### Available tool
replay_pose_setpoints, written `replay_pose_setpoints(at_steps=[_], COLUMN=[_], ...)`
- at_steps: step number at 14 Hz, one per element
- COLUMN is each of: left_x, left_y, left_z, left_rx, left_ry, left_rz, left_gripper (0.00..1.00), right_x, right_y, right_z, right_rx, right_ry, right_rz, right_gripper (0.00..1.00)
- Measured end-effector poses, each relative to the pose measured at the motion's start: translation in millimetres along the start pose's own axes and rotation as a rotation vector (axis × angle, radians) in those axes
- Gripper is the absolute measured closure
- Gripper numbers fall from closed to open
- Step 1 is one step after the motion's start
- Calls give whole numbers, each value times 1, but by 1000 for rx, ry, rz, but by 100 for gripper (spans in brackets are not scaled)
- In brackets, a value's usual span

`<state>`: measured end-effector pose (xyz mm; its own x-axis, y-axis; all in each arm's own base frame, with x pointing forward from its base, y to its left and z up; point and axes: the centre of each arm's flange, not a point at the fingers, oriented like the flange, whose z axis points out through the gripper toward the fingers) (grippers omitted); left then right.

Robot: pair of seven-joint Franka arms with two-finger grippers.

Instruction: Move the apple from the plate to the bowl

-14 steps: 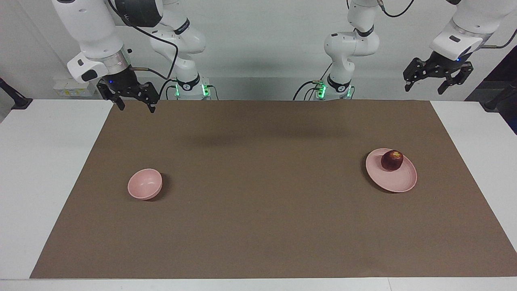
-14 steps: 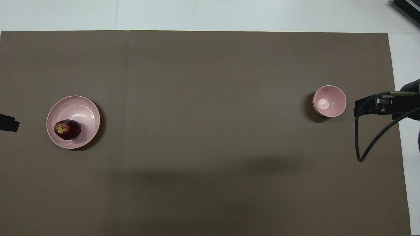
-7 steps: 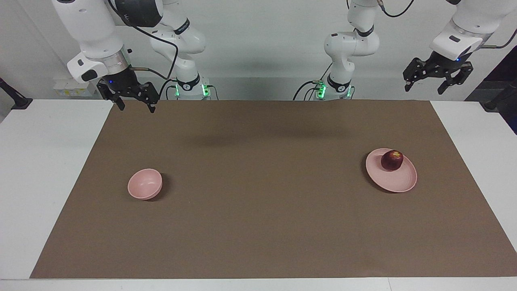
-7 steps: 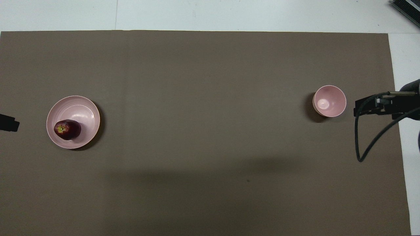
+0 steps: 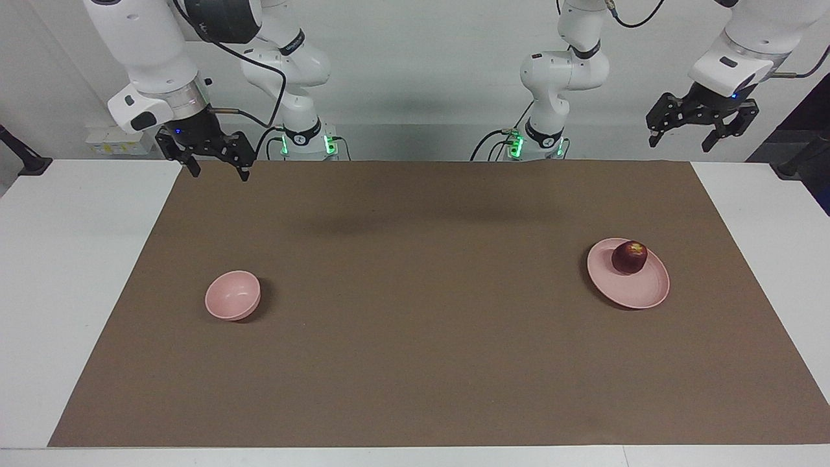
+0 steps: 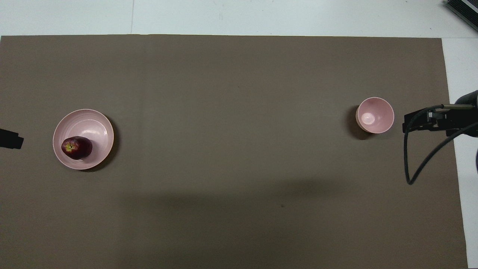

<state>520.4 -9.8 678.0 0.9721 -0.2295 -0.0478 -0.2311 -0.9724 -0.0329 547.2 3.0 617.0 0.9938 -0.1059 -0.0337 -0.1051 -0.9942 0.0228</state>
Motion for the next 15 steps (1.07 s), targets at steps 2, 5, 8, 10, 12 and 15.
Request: replay_pose_setpoints(at_steps=[2, 5, 8, 10, 12, 15], left_x=[3, 10, 15, 17, 17, 16], left_y=[1, -3, -30, -51, -67, -67], left_z=[2, 18, 57, 93, 132, 187], left_rx=[-10, -10, -12, -12, -10, -13], left_ry=[19, 51, 59, 74, 90, 108], left_rz=[3, -4, -49, -75, -75, -76], left_gripper=[0, 0, 0, 0, 0, 0], right_x=[0, 0, 0, 0, 0, 0], right_y=[0, 0, 0, 0, 0, 0], right_z=[0, 0, 0, 0, 0, 0], right_rx=[0, 0, 0, 0, 0, 0], right_ry=[0, 0, 0, 0, 0, 0], right_rz=[0, 0, 0, 0, 0, 0], right_gripper=[0, 0, 0, 0, 0, 0])
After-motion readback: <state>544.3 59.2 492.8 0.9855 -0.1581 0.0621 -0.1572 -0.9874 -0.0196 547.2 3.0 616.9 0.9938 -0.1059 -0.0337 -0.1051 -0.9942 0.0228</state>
